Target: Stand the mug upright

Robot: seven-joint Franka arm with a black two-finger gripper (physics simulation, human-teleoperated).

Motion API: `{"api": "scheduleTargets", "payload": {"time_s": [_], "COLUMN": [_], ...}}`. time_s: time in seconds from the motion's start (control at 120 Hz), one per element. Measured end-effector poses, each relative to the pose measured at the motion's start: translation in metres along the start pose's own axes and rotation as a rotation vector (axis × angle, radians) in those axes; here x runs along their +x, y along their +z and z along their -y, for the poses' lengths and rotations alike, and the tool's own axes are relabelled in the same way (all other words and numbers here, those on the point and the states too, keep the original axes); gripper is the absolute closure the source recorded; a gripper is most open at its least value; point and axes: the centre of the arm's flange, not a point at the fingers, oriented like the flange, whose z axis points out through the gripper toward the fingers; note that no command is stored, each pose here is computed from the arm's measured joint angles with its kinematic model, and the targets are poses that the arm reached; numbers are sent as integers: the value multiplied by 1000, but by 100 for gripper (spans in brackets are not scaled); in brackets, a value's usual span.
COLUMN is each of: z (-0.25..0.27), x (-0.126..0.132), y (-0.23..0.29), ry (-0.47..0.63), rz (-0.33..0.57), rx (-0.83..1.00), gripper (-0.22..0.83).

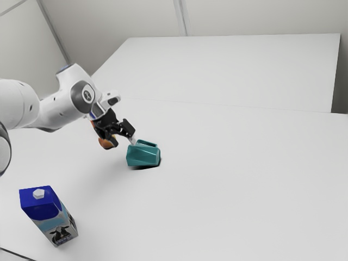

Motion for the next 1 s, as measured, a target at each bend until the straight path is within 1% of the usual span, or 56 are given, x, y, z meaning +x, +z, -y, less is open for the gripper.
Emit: {"api": "scheduleTargets", "payload": {"time_s": [0.342,0.642,1.0], "z": [6,19,31], "x": [-4,-3,-4], "y": [23,33,50], "ry": [-21,-51,-62], "rz": [-17,-78,-135], "rx": [-98,-205,-309], "gripper": [0,0,0]}}
